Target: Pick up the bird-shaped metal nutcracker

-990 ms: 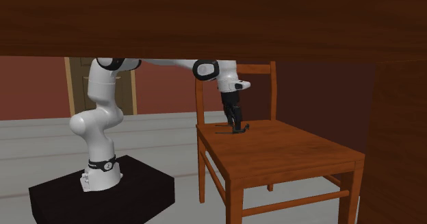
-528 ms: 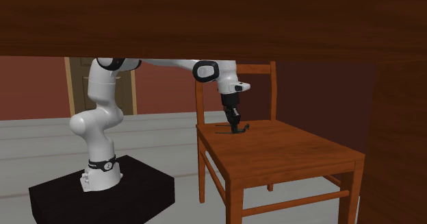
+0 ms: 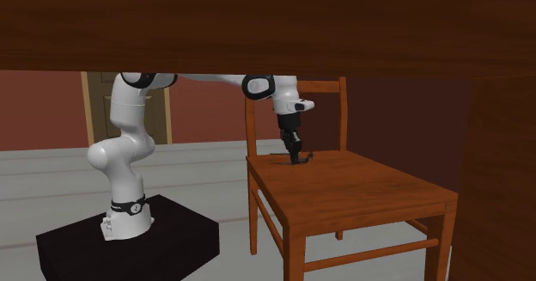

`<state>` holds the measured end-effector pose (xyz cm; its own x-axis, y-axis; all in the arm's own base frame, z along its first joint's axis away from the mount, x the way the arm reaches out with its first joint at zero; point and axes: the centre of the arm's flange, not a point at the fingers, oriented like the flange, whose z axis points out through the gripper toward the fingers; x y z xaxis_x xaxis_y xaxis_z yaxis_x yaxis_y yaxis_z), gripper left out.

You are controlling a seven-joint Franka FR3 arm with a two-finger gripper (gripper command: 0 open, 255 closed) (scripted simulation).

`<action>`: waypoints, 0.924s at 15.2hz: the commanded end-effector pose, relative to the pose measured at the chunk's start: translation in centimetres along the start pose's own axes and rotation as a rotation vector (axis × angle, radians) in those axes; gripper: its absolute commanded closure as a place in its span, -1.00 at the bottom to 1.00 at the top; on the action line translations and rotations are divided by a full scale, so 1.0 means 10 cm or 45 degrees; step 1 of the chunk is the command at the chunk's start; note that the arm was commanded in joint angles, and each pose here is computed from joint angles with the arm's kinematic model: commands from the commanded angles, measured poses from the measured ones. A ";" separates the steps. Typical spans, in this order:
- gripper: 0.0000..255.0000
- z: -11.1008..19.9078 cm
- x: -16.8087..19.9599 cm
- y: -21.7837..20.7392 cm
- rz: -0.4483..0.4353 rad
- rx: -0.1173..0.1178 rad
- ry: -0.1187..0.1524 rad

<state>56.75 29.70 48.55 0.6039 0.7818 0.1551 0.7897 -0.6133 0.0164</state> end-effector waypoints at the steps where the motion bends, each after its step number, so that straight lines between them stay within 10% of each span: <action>1: 1.00 -0.09 0.01 0.00 0.000 0.000 0.000; 14: 1.00 -0.67 0.10 0.01 0.000 0.000 0.000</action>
